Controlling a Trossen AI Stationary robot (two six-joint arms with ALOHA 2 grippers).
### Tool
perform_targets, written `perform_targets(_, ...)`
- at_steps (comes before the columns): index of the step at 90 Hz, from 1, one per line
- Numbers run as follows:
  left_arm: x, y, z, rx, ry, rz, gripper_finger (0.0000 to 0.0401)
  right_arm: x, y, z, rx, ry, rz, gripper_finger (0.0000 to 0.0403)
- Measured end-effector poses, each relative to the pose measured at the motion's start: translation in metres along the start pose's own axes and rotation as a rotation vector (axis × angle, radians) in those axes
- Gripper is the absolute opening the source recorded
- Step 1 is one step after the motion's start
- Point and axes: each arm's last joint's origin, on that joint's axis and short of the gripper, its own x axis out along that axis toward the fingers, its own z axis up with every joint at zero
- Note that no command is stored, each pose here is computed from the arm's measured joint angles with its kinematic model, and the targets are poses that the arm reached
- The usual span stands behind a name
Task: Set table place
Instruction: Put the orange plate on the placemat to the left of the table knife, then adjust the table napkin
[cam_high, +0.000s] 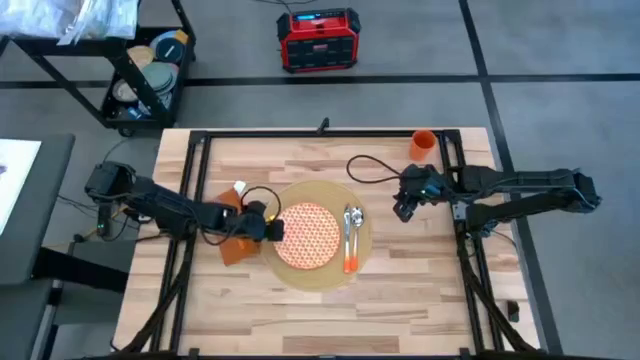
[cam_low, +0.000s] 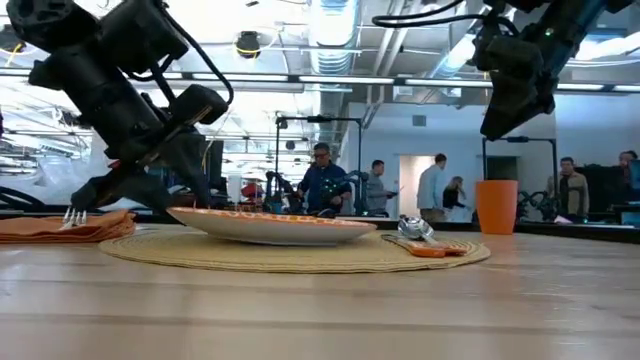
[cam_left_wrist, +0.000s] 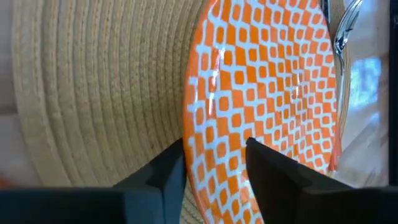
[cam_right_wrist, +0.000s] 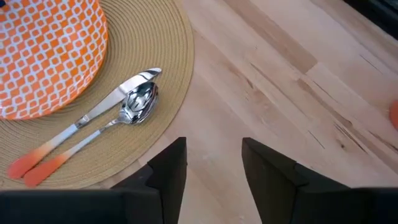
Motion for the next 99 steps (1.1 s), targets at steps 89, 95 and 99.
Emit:
perform_targets(89, -0.058, -0.043, 0.044, 0.373, 0.05, 0.547, 0.0097, 0.0, 0.001, 0.0, 0.033, 0.012, 0.021, 0.0146)
perform_targets(95, -0.062, -0.035, 0.04, 0.389, 0.071, 0.62, 0.0054, 0.0, 0.0, 0.0, 0.043, 0.012, 0.02, 0.0142)
perform_targets(99, -0.061, -0.033, 0.037, 0.4, 0.077, 0.62, 0.0024, 0.0, 0.001, 0.0, 0.044, 0.013, 0.02, 0.0138)
